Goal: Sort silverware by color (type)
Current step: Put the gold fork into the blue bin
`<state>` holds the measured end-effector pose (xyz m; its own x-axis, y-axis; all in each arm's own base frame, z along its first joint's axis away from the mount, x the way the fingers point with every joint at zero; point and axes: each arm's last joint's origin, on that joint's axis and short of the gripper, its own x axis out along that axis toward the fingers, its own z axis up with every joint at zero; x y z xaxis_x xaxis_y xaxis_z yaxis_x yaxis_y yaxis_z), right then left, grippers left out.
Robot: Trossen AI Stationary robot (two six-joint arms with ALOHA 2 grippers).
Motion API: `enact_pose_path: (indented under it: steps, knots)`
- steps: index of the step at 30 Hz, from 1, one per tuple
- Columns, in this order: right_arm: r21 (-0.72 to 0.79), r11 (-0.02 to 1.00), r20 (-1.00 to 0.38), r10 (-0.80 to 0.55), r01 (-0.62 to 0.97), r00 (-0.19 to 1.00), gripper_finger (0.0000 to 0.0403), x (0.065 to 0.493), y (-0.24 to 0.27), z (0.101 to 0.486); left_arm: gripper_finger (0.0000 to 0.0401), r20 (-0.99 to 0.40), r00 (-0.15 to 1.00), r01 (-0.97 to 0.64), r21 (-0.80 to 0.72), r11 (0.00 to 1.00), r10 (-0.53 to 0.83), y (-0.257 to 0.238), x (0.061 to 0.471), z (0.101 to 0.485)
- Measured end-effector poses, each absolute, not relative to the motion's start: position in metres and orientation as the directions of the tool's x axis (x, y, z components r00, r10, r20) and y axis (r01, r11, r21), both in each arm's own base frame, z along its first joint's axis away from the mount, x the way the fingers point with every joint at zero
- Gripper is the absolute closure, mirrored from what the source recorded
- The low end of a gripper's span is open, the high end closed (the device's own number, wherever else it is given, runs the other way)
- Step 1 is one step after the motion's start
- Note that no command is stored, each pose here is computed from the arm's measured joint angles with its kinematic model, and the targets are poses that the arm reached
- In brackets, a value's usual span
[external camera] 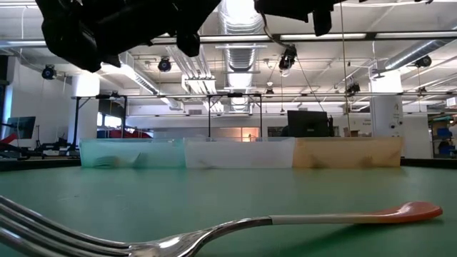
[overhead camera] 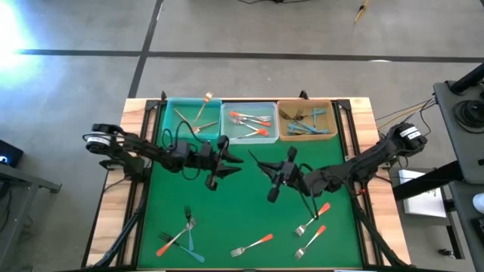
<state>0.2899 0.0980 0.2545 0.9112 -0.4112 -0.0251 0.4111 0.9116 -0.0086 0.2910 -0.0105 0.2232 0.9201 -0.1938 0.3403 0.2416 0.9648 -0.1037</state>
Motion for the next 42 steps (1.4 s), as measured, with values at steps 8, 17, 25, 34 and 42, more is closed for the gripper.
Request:
enact_pose_path:
  steps: [8, 17, 25, 34, 42]
  knots:
    - [0.007, 0.928, -0.051, -0.373, 0.374, 0.926, 0.039, 0.297, 0.096, 0.244, 0.0299, 0.329, 0.915, 0.279, -0.1, 0.955, -0.233, -0.016, 0.314, 0.221]
    - [0.015, 0.928, -0.065, -0.372, 0.373, 0.926, 0.039, 0.298, 0.097, 0.241, 0.0299, 0.343, 0.903, 0.308, -0.1, 0.946, -0.258, -0.017, 0.325, 0.224]
    - [0.0, 0.927, -0.056, -0.375, 0.375, 0.925, 0.039, 0.297, 0.097, 0.244, 0.0299, 0.313, 0.908, 0.333, -0.131, 0.934, -0.28, -0.019, 0.313, 0.216]
    - [0.02, 0.931, -0.054, -0.363, 0.365, 0.93, 0.039, 0.297, 0.097, 0.244, 0.0299, 0.315, 0.915, 0.3, -0.116, 0.947, -0.252, -0.017, 0.312, 0.216]
    - [0.04, 0.939, -0.055, -0.339, 0.341, 0.939, 0.039, 0.298, 0.099, 0.244, 0.0299, 0.315, 0.923, 0.27, -0.115, 0.956, -0.223, -0.015, 0.312, 0.216]
